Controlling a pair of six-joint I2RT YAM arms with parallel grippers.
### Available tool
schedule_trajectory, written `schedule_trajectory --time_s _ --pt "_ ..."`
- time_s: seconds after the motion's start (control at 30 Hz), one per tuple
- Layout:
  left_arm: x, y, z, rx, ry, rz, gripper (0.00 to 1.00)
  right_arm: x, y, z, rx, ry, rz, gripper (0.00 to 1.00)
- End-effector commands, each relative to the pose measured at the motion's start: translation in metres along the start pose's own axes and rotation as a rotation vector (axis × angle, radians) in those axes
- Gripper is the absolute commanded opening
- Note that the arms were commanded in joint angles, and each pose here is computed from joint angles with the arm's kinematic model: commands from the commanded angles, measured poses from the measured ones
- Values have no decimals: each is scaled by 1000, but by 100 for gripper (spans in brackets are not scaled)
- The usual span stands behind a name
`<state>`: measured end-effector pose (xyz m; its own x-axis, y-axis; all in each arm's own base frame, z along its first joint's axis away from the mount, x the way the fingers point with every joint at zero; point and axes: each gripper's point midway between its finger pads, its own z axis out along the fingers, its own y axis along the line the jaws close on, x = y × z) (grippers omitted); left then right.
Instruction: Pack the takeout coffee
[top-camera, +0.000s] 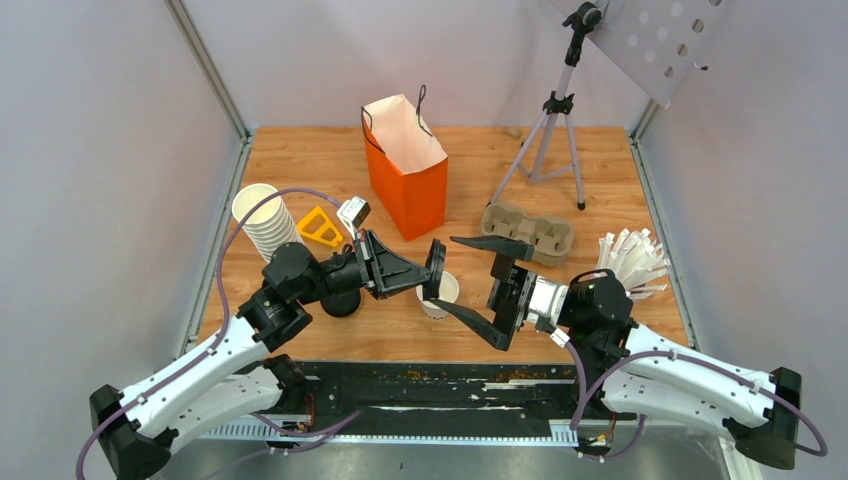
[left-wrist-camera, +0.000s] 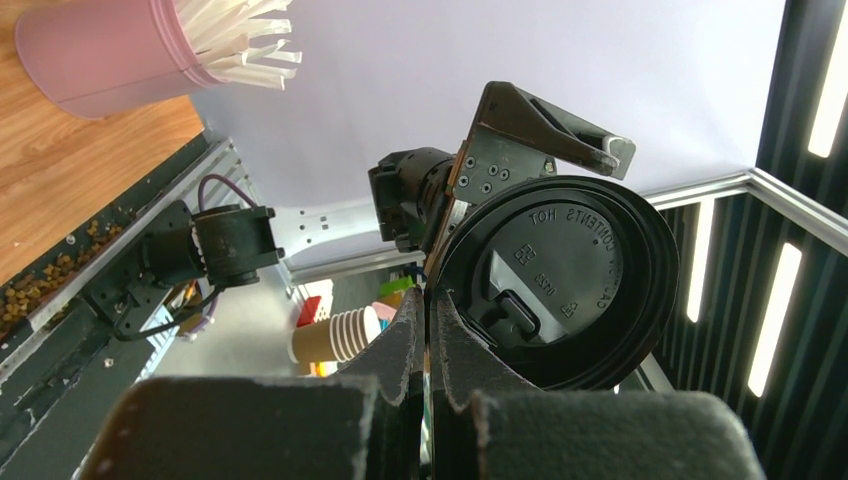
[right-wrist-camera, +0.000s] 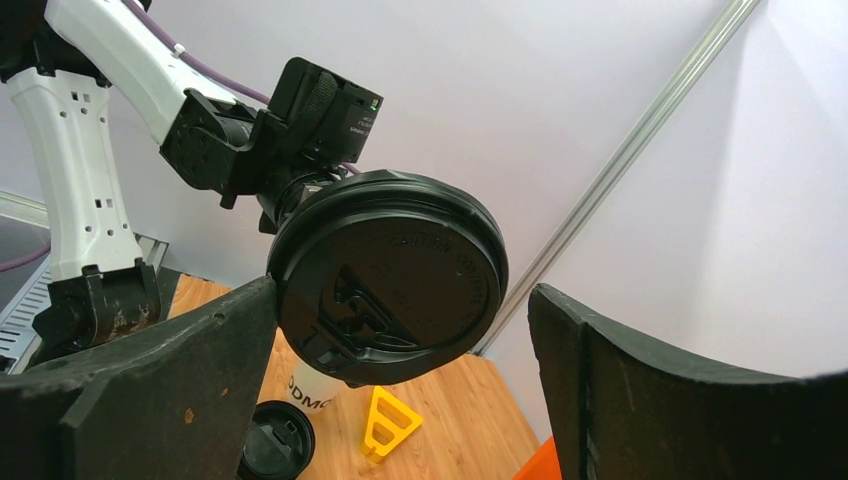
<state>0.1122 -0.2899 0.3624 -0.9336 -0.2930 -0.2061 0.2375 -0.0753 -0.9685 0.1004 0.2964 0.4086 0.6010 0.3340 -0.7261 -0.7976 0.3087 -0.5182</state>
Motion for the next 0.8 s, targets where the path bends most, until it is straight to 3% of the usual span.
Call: schedule_trajectory --time_s 0.0,0.57,0.77 --pt "-1 -22 -2 47 -7 47 0 -26 -6 7 -3 -69 -29 95" --pt "3 -21 -2 23 22 66 0 -11 7 7 -66 -10 -8 91" --pt "6 -29 -2 37 46 74 0 -5 8 -3 -56 15 -38 97"
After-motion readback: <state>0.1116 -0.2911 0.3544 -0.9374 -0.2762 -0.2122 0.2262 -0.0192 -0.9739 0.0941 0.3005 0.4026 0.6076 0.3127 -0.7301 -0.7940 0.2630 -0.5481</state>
